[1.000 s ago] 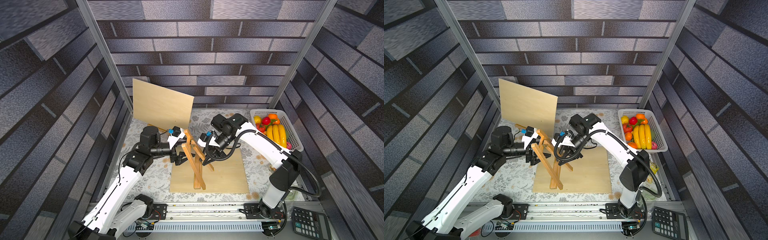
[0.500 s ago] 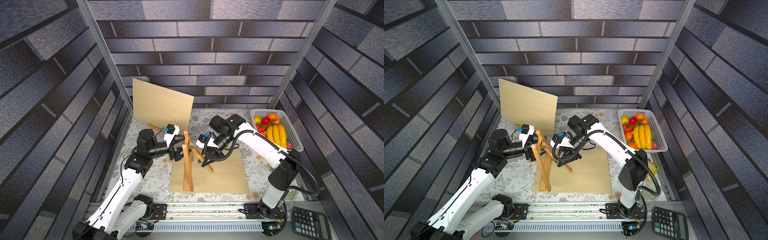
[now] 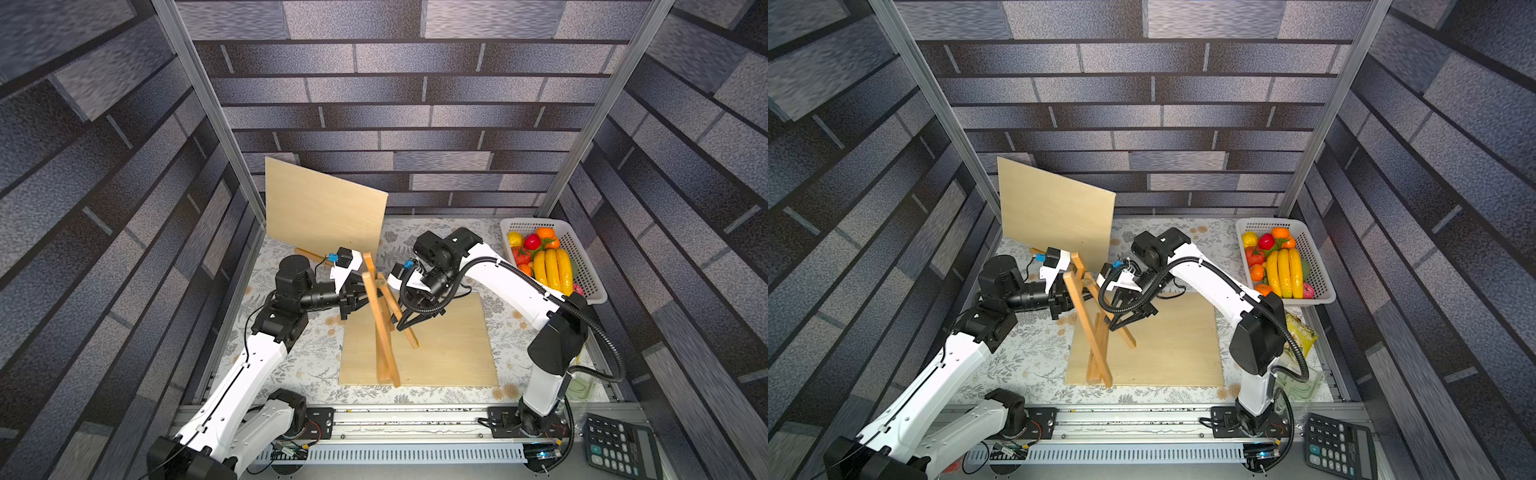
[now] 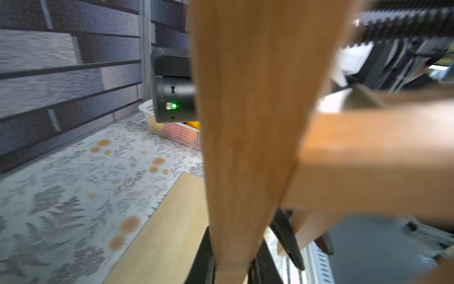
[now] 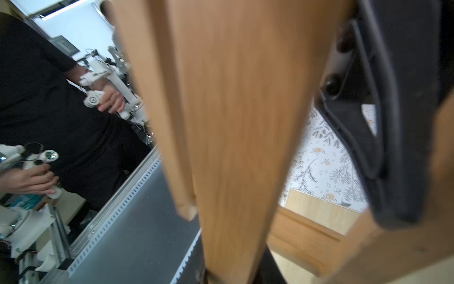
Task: Assemble the easel
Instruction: Place the easel at the center of the board.
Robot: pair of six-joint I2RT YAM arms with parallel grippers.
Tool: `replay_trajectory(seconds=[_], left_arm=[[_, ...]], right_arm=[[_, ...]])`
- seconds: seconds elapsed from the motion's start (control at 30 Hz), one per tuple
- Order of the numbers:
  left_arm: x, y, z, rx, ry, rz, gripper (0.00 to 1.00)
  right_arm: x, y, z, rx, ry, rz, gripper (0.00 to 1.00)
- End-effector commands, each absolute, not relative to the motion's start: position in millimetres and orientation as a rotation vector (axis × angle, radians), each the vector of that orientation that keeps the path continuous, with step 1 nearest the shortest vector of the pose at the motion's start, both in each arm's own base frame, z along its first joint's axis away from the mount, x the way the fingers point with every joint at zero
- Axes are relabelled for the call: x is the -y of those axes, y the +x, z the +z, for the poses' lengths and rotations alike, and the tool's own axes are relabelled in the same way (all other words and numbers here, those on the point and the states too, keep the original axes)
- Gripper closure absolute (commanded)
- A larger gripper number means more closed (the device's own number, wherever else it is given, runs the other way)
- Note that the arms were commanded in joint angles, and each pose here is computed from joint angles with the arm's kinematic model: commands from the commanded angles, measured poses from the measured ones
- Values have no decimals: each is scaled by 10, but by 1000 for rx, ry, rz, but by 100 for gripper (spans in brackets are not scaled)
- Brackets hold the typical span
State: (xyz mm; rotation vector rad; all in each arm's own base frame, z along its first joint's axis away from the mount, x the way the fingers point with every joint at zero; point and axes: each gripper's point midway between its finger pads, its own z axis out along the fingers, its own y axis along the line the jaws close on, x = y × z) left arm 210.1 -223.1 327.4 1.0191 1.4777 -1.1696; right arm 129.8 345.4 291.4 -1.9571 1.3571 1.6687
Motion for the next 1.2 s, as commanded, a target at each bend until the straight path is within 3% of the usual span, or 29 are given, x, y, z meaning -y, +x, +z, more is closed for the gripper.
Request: replay_trajectory(seconds=[0.0,0.03,0.1,0.17,0.3,0.43,0.57,0.83,0.97,1.17], left_arm=[[2162,2142,3372,-1501,979,-1141,96],[2148,2141,3365,-1507,975,-1138,96],[2120,2150,3347,-1529,957,-1134,98],[2083,2171,3319,-1562,929,-1120,100],[1949,2209,3184,-1696,855,-1054,100],[1621,2314,2927,-1900,726,-840,100],[1182,2370,2645,-2114,553,-599,100],[657,2249,2241,-2447,362,-309,100],[195,2241,2202,-2527,113,-95,100],[-105,2395,2184,-2549,29,94,100]], right_arm=[[-3484,1232,3030,-1267,-1961,1682,100],[-3490,1246,3007,-1277,-1961,1681,100],[-3495,1256,2970,-1296,-1966,1678,78],[-3517,1295,2903,-1338,-1958,1656,0],[-3600,1582,2683,-1554,-1857,1486,0],[-3473,2316,2432,-1907,-1476,1117,0],[-3093,3029,2528,-2057,-965,825,0],[-3323,3022,2950,-2051,-885,1006,0],[-3628,2914,2886,-2052,-932,1090,0],[-3950,2894,2804,-2037,-926,1215,0]])
